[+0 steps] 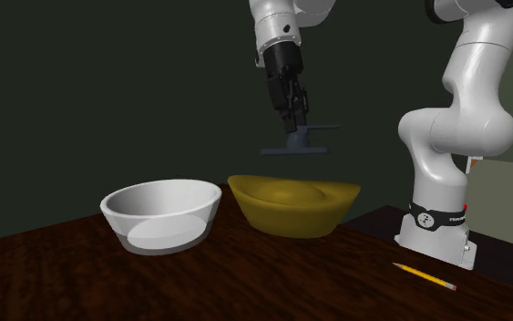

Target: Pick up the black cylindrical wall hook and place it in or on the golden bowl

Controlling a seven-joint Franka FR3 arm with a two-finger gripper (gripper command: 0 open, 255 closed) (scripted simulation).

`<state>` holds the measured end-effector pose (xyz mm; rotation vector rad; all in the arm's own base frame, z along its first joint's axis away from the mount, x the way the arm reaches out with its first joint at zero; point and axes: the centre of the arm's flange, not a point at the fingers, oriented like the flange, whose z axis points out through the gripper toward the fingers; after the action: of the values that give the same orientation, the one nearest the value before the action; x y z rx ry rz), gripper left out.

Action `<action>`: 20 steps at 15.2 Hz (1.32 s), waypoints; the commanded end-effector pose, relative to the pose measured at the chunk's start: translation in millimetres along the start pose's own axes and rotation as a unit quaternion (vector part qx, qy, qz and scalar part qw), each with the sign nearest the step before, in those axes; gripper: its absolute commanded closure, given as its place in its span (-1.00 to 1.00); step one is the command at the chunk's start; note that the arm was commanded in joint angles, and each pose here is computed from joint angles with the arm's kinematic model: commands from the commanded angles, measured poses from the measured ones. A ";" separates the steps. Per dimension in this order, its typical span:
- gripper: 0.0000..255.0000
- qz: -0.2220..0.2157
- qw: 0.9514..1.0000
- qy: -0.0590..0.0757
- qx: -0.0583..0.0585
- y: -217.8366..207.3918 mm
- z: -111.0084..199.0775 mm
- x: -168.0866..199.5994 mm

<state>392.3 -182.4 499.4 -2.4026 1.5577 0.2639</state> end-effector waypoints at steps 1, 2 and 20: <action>1.00 0.000 1.000 0.000 0.000 1.3 11.6 4.1; 1.00 0.000 1.000 0.000 0.000 1.9 16.7 5.7; -1.00 0.000 1.000 0.000 0.000 4.3 34.6 11.2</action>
<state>392.7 -182.7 462.8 -2.4026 1.5577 0.2629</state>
